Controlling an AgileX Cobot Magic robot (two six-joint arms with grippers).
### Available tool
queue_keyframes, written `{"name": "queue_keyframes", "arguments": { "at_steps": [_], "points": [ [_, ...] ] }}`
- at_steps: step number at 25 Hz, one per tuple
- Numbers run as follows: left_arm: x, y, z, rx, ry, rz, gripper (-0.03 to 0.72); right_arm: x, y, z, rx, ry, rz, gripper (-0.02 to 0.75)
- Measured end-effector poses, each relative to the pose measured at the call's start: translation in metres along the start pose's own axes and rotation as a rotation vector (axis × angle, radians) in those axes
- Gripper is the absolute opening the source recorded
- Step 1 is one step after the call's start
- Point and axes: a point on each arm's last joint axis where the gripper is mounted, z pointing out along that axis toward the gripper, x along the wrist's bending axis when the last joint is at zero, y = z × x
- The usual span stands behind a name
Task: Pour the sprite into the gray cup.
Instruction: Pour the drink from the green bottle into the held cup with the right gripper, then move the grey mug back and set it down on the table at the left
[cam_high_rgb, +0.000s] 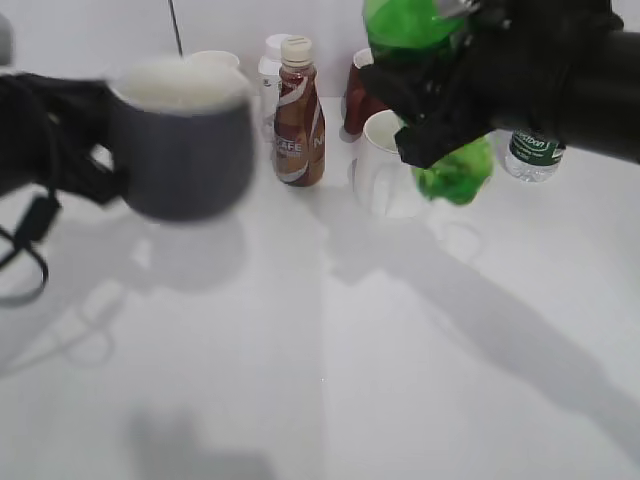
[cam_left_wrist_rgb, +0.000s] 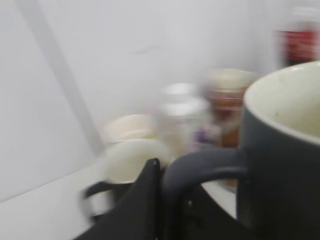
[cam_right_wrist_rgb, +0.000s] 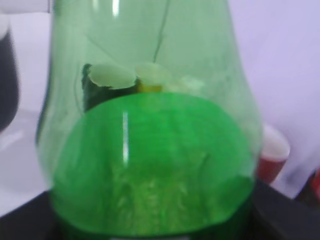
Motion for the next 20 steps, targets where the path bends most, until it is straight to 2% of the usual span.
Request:
{"name": "queue_keyframes", "arguments": {
  "at_steps": [3,6,10,14,20],
  "points": [
    [0.027,-0.015,0.011,-0.019,0.153,-0.073,0.043,-0.008,-0.010,-0.002,0.032,-0.054,0.146,0.426],
    [0.041,-0.035,0.024,-0.027,0.232,-0.081,0.043,-0.026,-0.024,-0.007,0.051,-0.146,0.249,0.426],
    [0.042,-0.065,0.041,-0.025,0.258,-0.016,0.043,-0.045,-0.040,-0.015,0.053,-0.236,0.318,0.426],
    [0.040,-0.097,0.051,0.043,0.278,-0.009,0.043,-0.045,-0.042,-0.016,0.055,-0.236,0.323,0.426],
    [0.038,-0.125,0.056,0.116,0.303,-0.021,0.043,-0.045,-0.042,-0.016,0.052,-0.233,0.317,0.426]
  ]
}}
